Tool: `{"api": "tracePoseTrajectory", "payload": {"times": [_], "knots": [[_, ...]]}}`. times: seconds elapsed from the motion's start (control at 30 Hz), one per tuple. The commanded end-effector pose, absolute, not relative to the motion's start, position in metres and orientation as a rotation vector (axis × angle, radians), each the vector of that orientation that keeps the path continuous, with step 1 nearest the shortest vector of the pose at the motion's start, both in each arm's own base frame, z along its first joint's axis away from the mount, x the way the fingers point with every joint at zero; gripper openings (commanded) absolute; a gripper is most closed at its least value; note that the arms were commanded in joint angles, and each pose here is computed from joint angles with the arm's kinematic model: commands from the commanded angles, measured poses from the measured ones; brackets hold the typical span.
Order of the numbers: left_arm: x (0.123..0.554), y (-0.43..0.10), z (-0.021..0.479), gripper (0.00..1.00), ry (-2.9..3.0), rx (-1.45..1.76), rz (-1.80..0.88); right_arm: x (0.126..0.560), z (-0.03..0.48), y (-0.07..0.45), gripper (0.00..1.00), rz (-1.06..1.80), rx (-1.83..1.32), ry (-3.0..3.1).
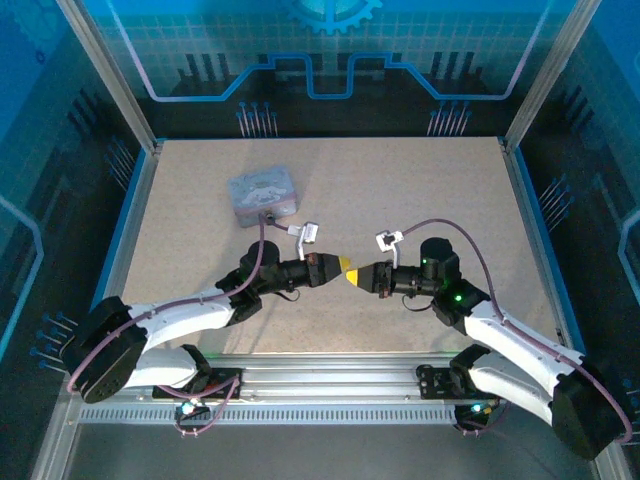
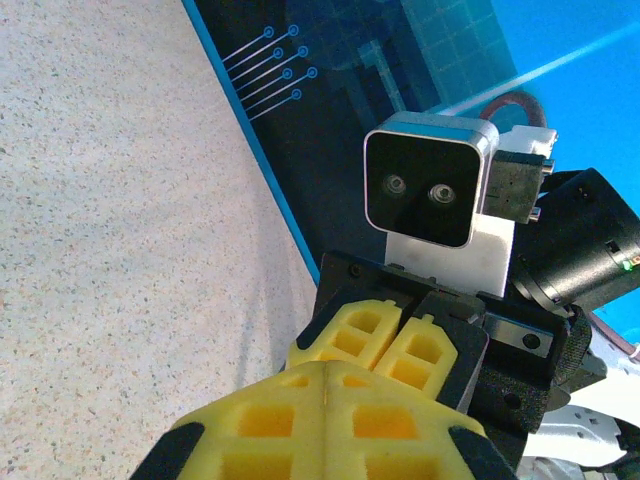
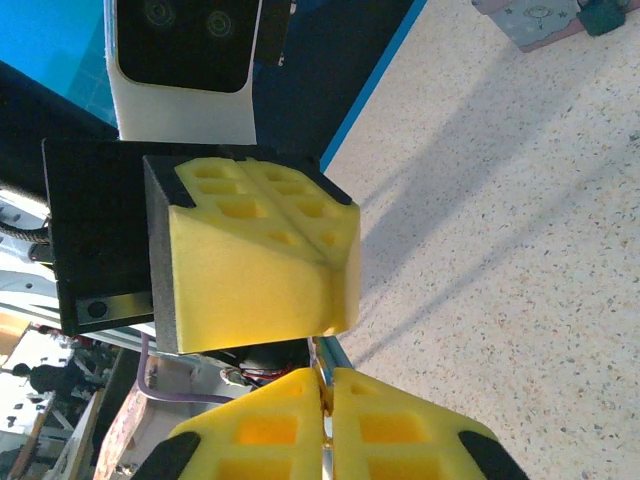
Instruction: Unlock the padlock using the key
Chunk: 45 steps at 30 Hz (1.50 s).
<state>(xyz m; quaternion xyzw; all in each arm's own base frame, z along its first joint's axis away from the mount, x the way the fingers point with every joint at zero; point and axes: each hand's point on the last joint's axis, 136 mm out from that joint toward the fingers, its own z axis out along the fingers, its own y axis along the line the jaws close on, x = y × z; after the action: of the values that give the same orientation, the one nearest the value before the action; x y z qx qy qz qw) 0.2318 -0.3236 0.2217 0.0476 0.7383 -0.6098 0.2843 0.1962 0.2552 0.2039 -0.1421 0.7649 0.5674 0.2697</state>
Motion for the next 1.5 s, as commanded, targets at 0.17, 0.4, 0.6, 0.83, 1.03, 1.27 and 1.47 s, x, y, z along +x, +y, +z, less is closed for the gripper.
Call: {"api": "tracePoseTrajectory", "payload": {"times": [0.17,0.4,0.6,0.83,1.03,1.27,1.47], "knots": [[0.228,-0.317,0.237,0.00,1.913,0.155,-1.605,0.199,0.214,0.248,0.08,1.494,-0.361,2.022],[0.227,-0.315,0.237,0.01,1.913,0.153,-1.594,0.199,0.209,0.244,0.07,1.487,-0.342,2.048],[0.226,-0.314,0.238,0.04,1.911,0.157,-1.591,0.199,0.208,0.243,0.04,1.472,-0.336,2.062],[0.233,-0.301,0.231,0.51,1.973,0.116,-1.461,0.197,0.190,0.236,0.01,1.383,-0.346,2.151],[0.251,-0.268,0.216,0.82,2.102,0.057,-1.178,0.193,0.174,0.228,0.01,1.299,-0.347,2.232],[0.293,-0.218,0.205,0.99,2.212,-0.008,-0.863,0.193,0.156,0.215,0.02,1.167,-0.321,2.344],[0.339,-0.187,0.200,0.99,2.286,-0.017,-0.611,0.191,0.144,0.208,0.02,1.104,-0.303,2.408]]}}
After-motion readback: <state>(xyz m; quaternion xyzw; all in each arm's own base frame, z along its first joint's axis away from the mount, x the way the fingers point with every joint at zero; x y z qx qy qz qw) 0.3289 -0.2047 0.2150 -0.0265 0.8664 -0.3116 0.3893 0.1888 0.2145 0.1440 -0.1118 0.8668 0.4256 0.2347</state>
